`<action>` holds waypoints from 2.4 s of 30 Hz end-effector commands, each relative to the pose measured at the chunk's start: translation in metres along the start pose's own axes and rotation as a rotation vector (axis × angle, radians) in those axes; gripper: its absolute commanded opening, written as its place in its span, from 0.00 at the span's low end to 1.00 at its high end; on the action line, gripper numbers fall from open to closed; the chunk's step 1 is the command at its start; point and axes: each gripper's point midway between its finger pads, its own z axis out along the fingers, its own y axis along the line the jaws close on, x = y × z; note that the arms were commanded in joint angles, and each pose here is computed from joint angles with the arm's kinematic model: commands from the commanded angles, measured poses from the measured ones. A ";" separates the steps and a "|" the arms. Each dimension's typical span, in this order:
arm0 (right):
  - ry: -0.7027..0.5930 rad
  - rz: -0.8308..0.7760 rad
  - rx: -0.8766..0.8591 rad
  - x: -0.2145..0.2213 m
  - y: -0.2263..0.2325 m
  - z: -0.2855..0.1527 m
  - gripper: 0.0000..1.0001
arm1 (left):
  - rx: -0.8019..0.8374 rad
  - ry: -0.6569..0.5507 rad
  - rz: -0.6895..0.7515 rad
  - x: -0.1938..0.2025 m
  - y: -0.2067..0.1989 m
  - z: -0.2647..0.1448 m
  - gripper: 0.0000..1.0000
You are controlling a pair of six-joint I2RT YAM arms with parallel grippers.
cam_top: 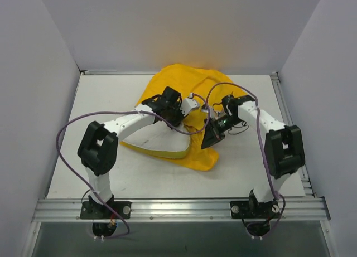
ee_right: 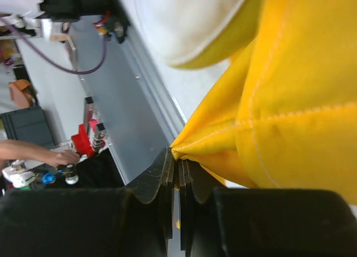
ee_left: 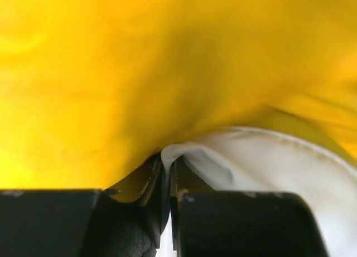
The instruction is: Put the pillow into the pillowcase
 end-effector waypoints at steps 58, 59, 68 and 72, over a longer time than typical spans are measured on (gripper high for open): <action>-0.313 0.314 0.496 0.012 -0.108 -0.163 1.00 | -0.056 -0.033 -0.554 -0.074 -0.117 0.029 0.00; -0.294 0.311 0.494 0.026 -0.096 -0.160 1.00 | -0.110 -0.052 -0.538 -0.084 -0.126 0.023 0.00; -0.271 0.378 0.412 0.078 -0.075 -0.170 0.99 | -0.340 -0.202 -0.923 -0.115 -0.084 0.003 0.00; -0.276 0.412 0.317 0.064 -0.071 -0.161 0.99 | -0.560 -0.268 -0.958 -0.118 -0.045 0.008 0.00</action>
